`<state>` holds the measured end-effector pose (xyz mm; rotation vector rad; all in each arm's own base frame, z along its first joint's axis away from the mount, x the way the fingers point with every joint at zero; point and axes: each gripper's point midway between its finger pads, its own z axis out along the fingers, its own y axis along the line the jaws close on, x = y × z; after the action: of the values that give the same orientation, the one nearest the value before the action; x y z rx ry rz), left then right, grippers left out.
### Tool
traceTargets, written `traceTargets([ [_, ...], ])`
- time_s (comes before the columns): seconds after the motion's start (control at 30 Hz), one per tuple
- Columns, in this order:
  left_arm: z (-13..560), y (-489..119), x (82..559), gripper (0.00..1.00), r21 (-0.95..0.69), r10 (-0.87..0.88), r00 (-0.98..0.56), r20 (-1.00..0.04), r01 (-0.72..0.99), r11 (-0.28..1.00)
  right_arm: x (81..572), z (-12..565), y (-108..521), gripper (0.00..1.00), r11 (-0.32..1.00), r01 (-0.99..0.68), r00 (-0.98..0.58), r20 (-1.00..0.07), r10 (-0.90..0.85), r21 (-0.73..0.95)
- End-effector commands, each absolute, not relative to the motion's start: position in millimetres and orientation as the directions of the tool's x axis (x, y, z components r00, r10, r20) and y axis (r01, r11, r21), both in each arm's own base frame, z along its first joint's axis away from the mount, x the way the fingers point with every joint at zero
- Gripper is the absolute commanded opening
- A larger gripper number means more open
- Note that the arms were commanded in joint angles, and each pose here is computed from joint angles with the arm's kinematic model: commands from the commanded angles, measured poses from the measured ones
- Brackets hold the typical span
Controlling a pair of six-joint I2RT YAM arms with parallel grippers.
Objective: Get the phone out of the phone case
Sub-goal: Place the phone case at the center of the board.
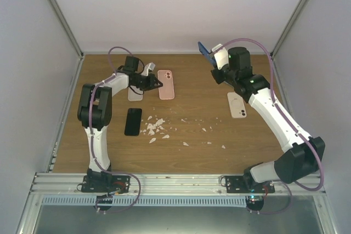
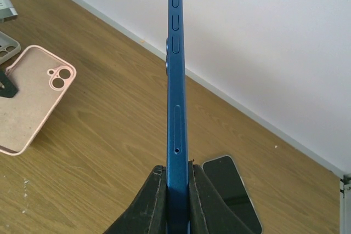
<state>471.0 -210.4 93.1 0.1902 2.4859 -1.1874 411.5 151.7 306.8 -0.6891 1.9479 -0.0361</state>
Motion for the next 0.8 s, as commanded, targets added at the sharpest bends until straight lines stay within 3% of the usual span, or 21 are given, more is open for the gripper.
traceTargets([
  [0.0,89,-211,477,0.00,-0.701,0.009,-0.913,-0.409,0.321,0.637,419,317,152,0.01,0.849,-0.431,-0.279,-0.851,-0.446,-0.304],
  [0.77,37,-178,508,0.00,-0.485,0.056,-0.919,-0.390,0.257,0.836,423,292,160,0.00,0.841,-0.467,-0.311,-0.840,-0.446,-0.273],
])
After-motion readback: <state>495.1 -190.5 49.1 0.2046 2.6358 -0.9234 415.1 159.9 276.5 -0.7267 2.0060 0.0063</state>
